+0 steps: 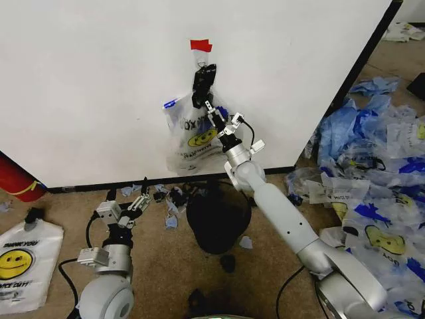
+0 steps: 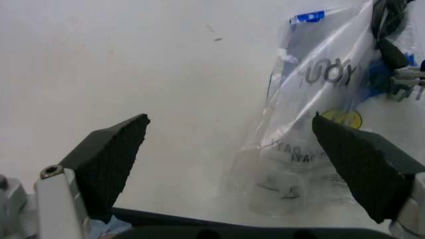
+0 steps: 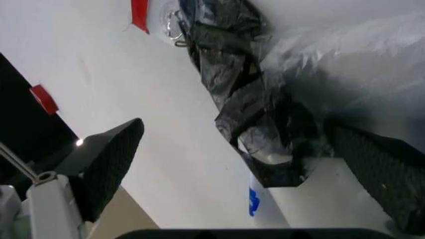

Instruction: Pick up the garbage bag from the wall and place it over the trash bin.

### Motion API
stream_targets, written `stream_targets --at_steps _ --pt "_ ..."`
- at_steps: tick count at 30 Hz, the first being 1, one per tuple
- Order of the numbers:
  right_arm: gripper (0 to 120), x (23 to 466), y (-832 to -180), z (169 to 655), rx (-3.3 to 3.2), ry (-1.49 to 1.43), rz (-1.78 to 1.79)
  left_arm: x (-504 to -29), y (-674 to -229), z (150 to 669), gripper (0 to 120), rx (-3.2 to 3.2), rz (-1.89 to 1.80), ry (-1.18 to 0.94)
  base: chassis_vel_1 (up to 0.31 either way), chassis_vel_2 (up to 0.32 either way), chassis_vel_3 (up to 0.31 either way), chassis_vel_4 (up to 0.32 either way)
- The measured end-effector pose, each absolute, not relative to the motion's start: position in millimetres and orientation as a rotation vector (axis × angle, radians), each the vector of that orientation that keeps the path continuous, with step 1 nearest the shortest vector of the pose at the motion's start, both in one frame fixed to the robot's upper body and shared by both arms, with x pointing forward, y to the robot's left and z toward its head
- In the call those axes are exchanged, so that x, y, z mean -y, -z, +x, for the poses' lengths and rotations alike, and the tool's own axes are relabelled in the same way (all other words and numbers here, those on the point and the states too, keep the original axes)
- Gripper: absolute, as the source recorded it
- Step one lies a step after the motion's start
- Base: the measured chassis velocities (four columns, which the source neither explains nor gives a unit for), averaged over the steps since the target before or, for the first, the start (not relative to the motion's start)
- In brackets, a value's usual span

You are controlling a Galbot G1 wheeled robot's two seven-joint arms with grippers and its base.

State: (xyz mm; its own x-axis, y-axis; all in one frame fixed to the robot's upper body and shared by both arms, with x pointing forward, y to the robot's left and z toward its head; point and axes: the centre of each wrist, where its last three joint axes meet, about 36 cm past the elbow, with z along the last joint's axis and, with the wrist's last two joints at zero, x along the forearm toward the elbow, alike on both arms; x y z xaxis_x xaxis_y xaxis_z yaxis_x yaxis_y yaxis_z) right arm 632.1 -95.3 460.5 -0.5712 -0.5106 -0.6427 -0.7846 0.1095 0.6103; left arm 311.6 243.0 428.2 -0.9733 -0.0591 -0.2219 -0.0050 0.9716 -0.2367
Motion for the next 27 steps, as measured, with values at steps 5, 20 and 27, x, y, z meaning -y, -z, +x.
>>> stream_targets --at_steps 5,20,27 --pt "97 94 -459 630 -2.117 -1.448 -1.290 -241 -427 311 98 -2.893 -0.048 0.355 0.000 0.000 0.000 0.000" --pt "63 84 -453 630 -2.109 -1.456 -1.294 -237 -420 307 98 -2.914 -0.052 0.363 0.000 0.000 0.000 0.000" --pt "37 82 -452 630 -2.107 -1.457 -1.297 -236 -419 306 98 -2.916 -0.048 0.367 0.000 0.000 0.000 0.000"
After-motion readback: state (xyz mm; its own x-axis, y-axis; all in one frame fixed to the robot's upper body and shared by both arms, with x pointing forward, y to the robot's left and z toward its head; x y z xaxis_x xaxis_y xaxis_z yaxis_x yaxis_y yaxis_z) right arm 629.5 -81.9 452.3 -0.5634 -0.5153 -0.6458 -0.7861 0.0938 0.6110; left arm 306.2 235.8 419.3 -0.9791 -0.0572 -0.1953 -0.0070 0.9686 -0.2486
